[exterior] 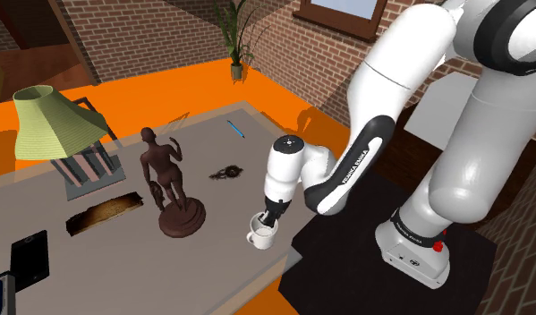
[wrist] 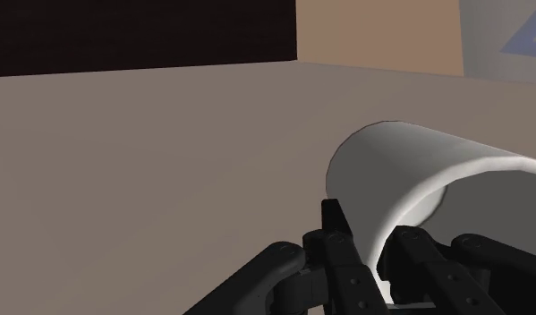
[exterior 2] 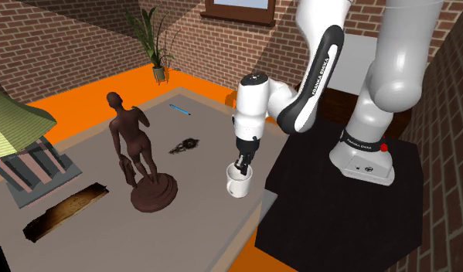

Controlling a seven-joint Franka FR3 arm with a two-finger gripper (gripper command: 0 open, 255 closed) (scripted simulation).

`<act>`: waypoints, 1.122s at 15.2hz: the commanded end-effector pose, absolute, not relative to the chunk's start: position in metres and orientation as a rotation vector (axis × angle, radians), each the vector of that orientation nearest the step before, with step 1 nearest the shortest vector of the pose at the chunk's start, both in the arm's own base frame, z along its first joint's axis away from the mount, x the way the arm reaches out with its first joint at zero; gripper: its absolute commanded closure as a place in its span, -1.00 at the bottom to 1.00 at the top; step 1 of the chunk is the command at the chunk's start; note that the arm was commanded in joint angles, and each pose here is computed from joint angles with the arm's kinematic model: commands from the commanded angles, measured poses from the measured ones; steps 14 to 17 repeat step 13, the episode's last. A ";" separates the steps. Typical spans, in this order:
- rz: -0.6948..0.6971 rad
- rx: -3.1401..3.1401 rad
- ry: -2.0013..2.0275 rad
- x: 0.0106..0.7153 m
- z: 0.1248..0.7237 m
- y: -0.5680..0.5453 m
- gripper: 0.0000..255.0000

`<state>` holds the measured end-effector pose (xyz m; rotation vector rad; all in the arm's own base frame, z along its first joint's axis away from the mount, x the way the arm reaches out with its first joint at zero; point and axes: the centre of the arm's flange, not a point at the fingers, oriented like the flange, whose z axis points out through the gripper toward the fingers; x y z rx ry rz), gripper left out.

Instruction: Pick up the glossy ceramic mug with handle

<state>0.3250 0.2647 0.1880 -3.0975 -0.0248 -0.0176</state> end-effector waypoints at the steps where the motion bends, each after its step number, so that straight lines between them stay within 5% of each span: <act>1: -0.017 -3.097 -0.024 0.325 0.198 0.265 1.00; 17: -0.017 -3.097 -0.024 0.325 0.252 0.265 1.00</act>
